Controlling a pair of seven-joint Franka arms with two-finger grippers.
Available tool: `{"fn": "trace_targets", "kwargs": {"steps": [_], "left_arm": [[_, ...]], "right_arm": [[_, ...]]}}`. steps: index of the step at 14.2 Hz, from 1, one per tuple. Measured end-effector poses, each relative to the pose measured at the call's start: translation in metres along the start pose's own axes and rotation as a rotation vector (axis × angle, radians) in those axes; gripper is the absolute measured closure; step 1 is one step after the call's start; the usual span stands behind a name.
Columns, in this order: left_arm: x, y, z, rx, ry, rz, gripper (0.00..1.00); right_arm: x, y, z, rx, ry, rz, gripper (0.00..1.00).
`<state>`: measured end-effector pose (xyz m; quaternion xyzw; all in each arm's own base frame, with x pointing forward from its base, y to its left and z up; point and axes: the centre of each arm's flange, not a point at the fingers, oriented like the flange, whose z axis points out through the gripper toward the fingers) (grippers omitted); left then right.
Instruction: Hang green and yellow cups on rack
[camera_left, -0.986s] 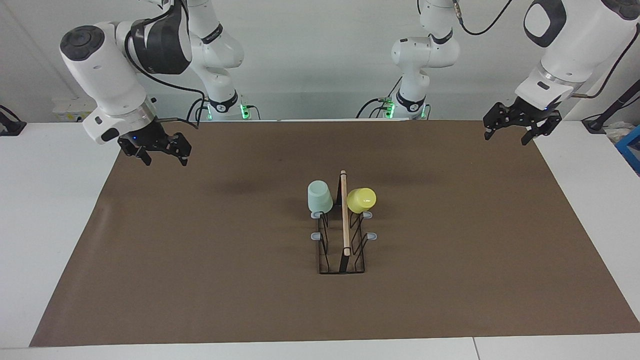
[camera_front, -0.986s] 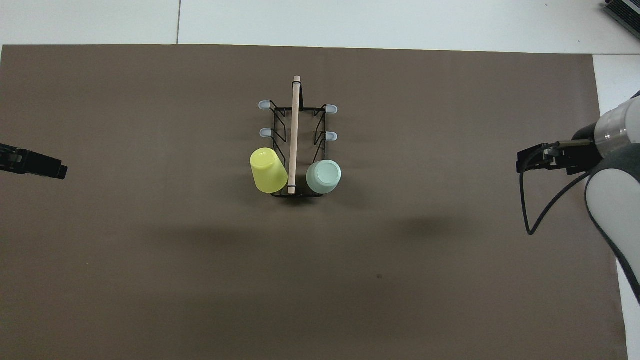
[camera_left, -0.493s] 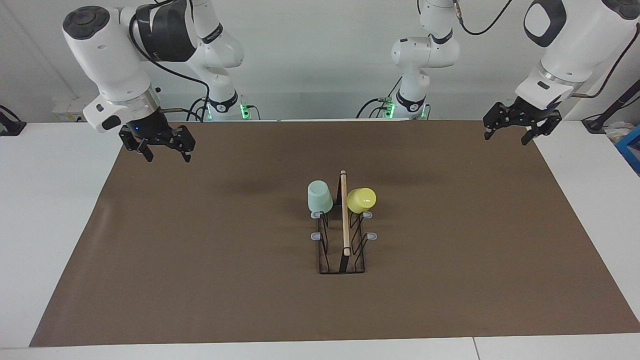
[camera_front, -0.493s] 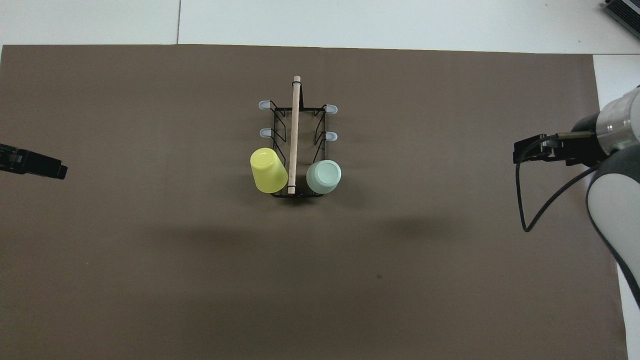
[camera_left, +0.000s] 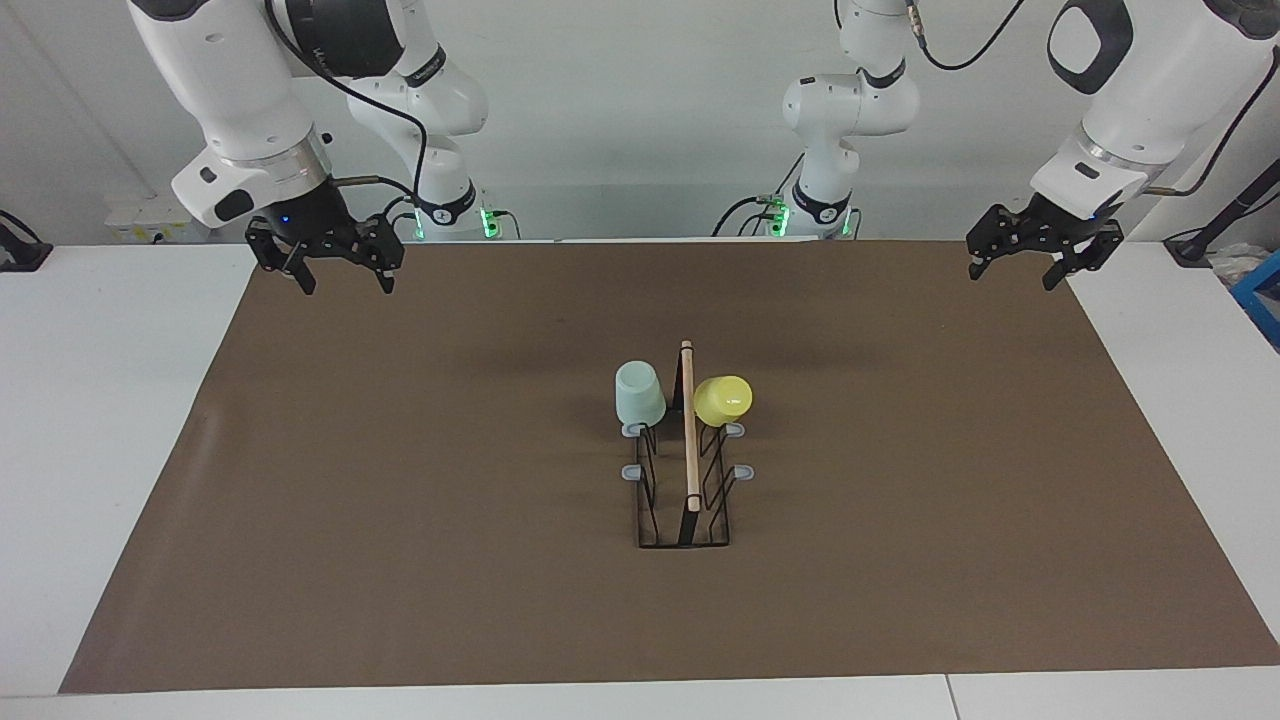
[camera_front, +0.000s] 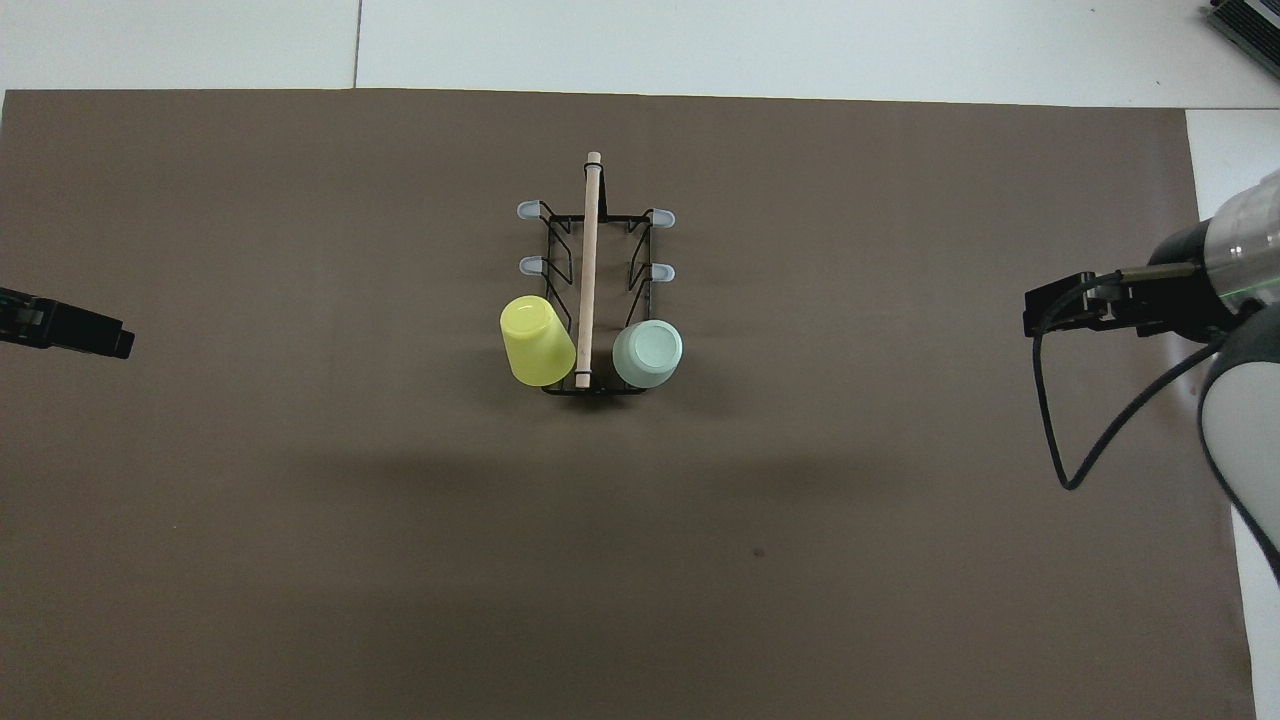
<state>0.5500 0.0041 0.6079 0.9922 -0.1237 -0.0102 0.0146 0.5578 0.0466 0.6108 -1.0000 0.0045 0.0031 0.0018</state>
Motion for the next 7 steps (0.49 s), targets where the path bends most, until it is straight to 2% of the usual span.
{"fn": "trace_targets", "kwargs": {"steps": [7], "left_arm": [[0.0,0.0,0.0,0.0,0.0,-0.001,0.0]], "right_arm": [[0.004,0.008,-0.003,0.002,0.029,0.024,0.0]]}}
